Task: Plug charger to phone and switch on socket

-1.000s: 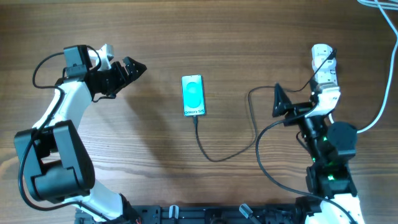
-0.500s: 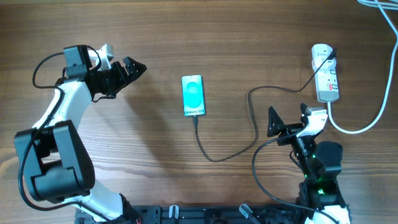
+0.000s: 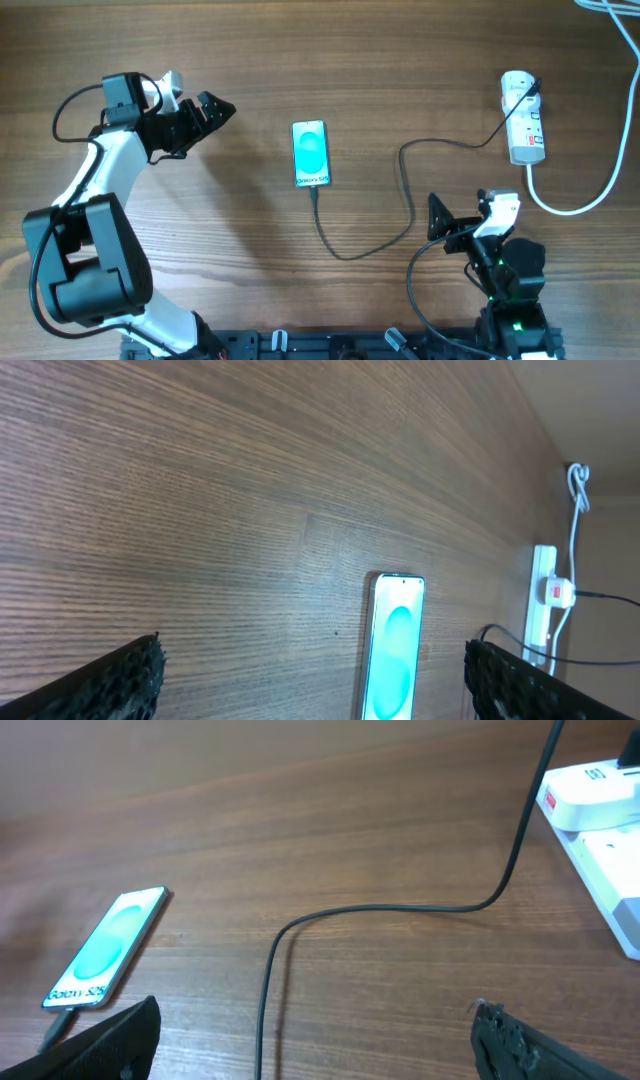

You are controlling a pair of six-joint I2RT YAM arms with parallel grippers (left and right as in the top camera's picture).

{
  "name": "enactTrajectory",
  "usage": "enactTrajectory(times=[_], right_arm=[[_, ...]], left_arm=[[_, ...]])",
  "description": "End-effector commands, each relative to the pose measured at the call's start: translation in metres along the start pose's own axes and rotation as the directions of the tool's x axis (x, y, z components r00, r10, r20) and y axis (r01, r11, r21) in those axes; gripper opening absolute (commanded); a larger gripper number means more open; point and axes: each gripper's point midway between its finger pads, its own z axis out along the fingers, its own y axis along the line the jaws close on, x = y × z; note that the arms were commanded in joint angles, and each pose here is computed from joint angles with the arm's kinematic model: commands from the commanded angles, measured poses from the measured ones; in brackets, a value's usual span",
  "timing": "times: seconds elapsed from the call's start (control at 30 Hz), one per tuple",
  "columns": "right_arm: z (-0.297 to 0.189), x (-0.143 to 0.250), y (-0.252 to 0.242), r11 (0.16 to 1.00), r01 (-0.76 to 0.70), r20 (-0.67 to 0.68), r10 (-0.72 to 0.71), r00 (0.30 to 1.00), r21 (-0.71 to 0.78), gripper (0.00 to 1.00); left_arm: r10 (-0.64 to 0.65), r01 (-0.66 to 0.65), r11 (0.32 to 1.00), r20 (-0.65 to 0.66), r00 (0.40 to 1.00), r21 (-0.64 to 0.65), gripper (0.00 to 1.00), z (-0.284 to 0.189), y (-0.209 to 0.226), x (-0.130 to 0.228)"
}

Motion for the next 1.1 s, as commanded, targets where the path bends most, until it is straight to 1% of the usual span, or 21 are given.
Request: enactTrajectory(times=[0.0,0.1,0.27,1.07], right_arm=[[-0.008,-0.021,0.009,0.999,0.038,0.097,-0.034,0.995,-0.037,1.00],[-0.017,-0.041,0.016,0.996,0.072,0.194,-0.061,0.979,-0.052,1.00],[-0.031,-0.062,0.030,0.985,0.156,0.306,-0.126,0.944,-0.077,1.00],[-0.032,-0.063,0.031,0.983,0.164,0.312,-0.132,0.941,-0.077,1.00]], left_arm=[[0.003,-0.003,1.000,0.002,1.000,0.003,1.00,-0.001,-0.001,0.000],[0.003,-0.003,1.000,0.002,1.000,0.003,1.00,-0.001,-0.001,0.000],[0.003,-0.003,1.000,0.002,1.000,0.004,1.00,-0.001,-0.001,0.000],[0.003,-0.003,1.000,0.002,1.000,0.003,1.00,-0.001,-0.001,0.000]])
